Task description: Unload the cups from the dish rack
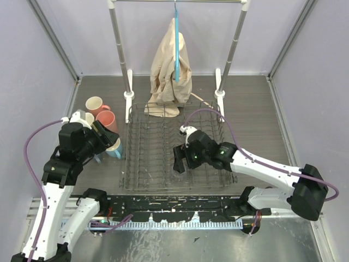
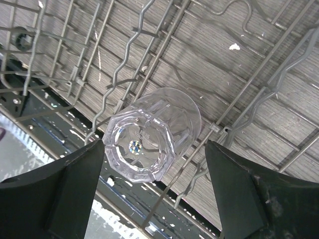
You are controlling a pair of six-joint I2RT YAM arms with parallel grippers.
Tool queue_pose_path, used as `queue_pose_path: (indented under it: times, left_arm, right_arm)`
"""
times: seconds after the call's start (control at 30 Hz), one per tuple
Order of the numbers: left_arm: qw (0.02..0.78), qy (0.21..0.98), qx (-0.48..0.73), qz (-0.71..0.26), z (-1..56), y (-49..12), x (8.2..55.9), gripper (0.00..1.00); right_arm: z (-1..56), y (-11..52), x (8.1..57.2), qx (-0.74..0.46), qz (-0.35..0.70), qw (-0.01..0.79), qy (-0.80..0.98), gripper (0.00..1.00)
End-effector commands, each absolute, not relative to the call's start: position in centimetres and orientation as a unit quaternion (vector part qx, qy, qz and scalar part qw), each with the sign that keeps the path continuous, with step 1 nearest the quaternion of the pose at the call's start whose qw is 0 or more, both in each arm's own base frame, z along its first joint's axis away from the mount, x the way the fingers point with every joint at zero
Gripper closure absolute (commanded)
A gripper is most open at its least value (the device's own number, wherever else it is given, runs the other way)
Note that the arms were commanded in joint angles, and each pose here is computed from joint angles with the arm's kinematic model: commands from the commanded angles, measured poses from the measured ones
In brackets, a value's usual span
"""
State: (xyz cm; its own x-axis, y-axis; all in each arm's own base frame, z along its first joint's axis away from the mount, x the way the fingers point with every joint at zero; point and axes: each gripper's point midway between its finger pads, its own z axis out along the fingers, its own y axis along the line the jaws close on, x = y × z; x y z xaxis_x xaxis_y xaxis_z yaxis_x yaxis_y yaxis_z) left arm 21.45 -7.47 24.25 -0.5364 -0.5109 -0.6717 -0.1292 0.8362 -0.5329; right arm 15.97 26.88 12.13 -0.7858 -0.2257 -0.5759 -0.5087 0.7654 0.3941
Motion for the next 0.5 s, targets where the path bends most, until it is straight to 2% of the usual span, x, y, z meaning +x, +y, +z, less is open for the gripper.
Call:
queue_pose_path:
  times: [0.0,0.47]
  left_arm:
    - [0.443,0.855,-0.171,-0.210,23.6,-7.5,21.1,0.32]
    - [0.432,0.858,-0.166,-0.223,22.6,-8.0,20.5,0.32]
  right_arm:
    - [13.1,27.4,16.9,-0.210,0.241,0.283,0.904,0.12]
    - [11.8,28.9,16.2,-0.213,0.185,0.280,0.918,0.12]
